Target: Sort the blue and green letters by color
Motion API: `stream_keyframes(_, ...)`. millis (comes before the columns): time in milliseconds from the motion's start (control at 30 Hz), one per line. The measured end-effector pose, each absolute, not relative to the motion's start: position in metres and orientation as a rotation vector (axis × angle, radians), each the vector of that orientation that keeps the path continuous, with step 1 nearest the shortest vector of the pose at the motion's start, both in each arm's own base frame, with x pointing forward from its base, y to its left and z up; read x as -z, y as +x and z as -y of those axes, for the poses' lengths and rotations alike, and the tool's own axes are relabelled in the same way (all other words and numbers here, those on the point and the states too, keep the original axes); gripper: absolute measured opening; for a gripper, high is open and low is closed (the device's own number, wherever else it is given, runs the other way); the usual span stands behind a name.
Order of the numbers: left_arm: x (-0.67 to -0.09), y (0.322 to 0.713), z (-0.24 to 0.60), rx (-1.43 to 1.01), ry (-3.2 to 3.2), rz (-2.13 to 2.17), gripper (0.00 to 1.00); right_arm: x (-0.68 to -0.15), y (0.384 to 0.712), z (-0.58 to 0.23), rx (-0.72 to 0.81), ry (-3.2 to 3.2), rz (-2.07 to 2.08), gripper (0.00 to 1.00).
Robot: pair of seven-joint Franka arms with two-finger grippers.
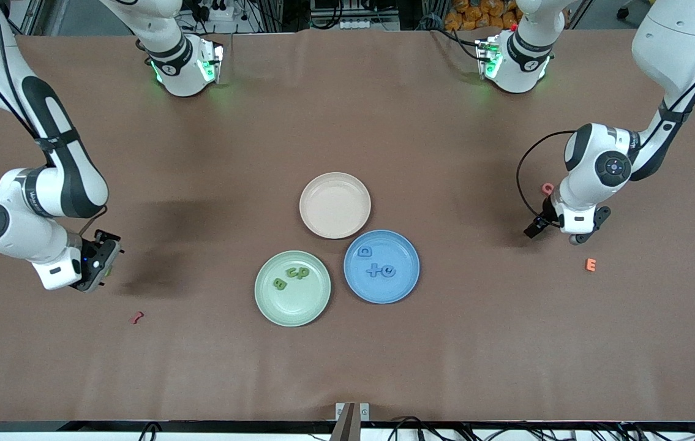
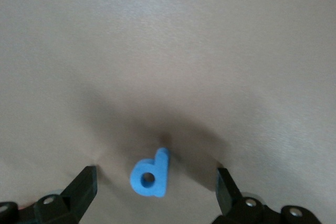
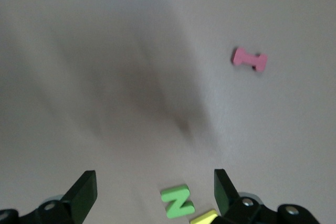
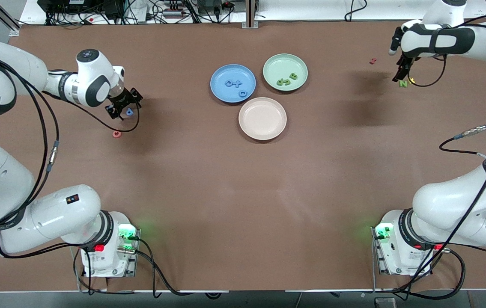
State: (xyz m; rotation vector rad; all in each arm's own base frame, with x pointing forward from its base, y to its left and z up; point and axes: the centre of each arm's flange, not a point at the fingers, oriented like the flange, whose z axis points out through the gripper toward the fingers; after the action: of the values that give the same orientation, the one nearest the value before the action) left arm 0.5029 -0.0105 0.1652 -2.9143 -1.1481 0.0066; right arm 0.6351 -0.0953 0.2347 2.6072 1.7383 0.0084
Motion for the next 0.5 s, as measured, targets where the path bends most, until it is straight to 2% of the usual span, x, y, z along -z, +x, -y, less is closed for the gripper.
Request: stream_keyframes(500,-0.165,0.501,0.005,0.0,-2.913,1.15,0.98,-0.221,0.627,0.119,-0.043,2.532,-1.807,0.93)
